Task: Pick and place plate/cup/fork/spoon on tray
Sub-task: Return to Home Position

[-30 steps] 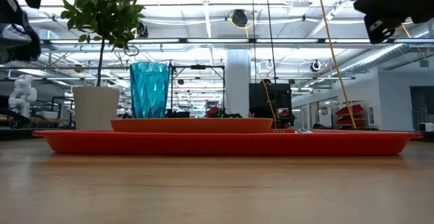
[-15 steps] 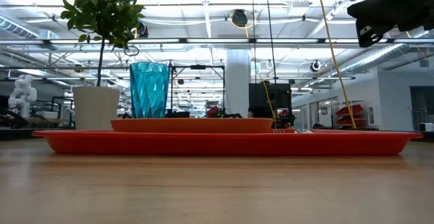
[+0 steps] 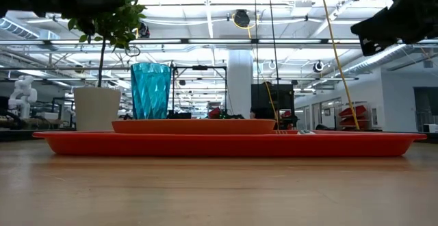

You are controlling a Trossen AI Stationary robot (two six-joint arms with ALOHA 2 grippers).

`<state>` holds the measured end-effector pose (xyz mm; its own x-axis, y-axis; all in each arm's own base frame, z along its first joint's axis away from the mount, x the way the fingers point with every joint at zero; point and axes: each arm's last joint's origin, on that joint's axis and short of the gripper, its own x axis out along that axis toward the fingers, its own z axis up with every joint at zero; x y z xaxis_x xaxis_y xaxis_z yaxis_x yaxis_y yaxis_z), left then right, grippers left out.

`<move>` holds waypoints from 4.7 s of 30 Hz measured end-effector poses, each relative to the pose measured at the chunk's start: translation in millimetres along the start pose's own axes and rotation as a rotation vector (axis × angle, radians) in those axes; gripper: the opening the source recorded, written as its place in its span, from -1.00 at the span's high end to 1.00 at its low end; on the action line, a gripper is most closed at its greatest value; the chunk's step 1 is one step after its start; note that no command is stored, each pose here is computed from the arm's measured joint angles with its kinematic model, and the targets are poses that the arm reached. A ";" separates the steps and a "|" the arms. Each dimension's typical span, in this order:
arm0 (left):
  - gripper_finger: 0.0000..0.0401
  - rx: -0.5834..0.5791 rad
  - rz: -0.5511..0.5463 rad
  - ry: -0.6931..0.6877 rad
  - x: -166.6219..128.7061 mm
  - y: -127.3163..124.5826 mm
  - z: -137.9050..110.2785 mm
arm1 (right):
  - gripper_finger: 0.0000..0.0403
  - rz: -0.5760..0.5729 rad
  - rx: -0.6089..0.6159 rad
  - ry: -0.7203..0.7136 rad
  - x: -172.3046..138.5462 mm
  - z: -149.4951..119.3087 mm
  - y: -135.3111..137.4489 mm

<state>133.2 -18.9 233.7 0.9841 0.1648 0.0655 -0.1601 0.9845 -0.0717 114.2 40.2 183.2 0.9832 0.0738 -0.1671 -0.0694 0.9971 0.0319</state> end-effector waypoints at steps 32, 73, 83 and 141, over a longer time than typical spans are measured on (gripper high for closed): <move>0.97 -0.054 -0.021 0.111 -30.4 26.2 -48.8 | 1.00 -0.005 0.180 -0.130 -11.2 -19.5 -17.3; 0.99 0.025 -0.215 0.048 -38.4 20.1 -61.0 | 1.00 0.067 0.101 -0.196 -11.9 -12.5 -15.1; 0.99 0.034 -0.199 0.050 -38.2 20.6 -61.3 | 1.00 0.028 0.096 -0.101 -8.2 -21.2 -16.1; 0.89 0.037 -0.196 0.043 -38.1 20.6 -60.7 | 1.00 0.025 0.047 -0.107 -8.3 -20.7 -16.2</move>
<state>97.1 -8.5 169.3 0.9990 -0.0323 0.0321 0.0331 0.9991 -0.0252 103.7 23.9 163.6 0.9938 0.0933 -0.0601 -0.0883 0.9928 0.0809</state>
